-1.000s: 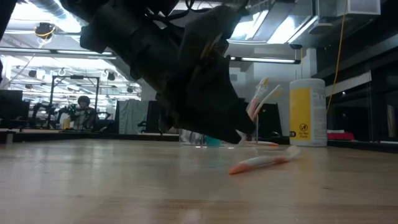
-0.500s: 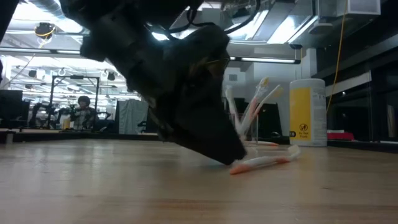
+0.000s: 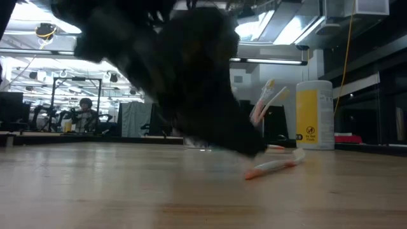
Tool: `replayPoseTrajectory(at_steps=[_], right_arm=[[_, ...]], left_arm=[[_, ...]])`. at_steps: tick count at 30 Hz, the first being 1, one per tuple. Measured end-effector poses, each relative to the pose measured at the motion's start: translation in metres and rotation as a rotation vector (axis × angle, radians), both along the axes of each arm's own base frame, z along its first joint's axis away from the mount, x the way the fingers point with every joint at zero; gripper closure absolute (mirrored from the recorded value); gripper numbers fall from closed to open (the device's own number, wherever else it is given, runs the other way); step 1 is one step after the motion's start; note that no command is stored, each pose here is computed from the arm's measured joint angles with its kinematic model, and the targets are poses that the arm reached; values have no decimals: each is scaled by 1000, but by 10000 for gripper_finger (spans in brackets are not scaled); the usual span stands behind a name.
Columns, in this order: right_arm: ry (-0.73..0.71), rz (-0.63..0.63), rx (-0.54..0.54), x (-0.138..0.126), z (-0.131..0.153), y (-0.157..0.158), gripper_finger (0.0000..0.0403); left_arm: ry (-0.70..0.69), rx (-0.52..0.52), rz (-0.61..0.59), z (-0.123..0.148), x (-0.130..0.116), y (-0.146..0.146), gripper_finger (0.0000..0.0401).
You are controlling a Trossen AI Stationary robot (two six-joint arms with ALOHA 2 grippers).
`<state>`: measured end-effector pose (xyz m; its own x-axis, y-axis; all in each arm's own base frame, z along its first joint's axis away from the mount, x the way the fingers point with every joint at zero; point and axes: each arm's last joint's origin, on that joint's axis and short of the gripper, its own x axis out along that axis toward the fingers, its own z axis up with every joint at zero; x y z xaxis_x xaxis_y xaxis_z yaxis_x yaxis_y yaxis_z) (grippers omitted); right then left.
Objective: Pick & Place toothbrushing station
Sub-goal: Put the orange toothbrush into the right section of the transparent organizer
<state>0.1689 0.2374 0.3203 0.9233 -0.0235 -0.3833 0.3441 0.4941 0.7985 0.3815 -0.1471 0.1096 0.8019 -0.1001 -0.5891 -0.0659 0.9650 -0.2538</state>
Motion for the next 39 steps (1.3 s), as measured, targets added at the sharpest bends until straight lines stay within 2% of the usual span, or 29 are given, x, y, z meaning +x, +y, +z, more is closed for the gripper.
replayPoseTrajectory(at_steps=[3, 6, 8, 10, 12, 16, 22, 30, 35, 37, 39], right_arm=[[4, -2, 2, 2, 0, -1, 218], [4, -5, 4, 3, 0, -2, 218], [4, -3, 3, 3, 0, -2, 218], [4, -1, 4, 3, 0, -2, 218], [4, 0, 0, 3, 0, -1, 218], [3, 3, -5, 3, 0, -1, 218], [0, 1, 5, 3, 1, -1, 218], [2, 9, 4, 3, 1, -1, 218], [-3, 20, 15, 4, 2, 0, 218], [-1, 25, 18, 4, 2, 1, 218], [0, 26, 19, 4, 2, 1, 218]], left_arm=[[-97, 34, -88, 21, 5, -8, 258], [-193, 83, -123, 51, 16, -8, 258], [-247, 73, -163, 68, 25, -7, 258], [-270, 18, -212, 75, 33, -7, 258], [-237, -18, -237, 63, 39, -8, 258], [-96, -67, -254, 18, 40, -14, 258], [-11, -73, -192, -1, 38, -14, 258], [82, -172, -64, -19, 32, 3, 258], [88, -156, 56, -18, 31, 15, 258], [72, -165, 60, -16, 33, 20, 258], [17, -192, -10, -12, 37, 22, 258]])
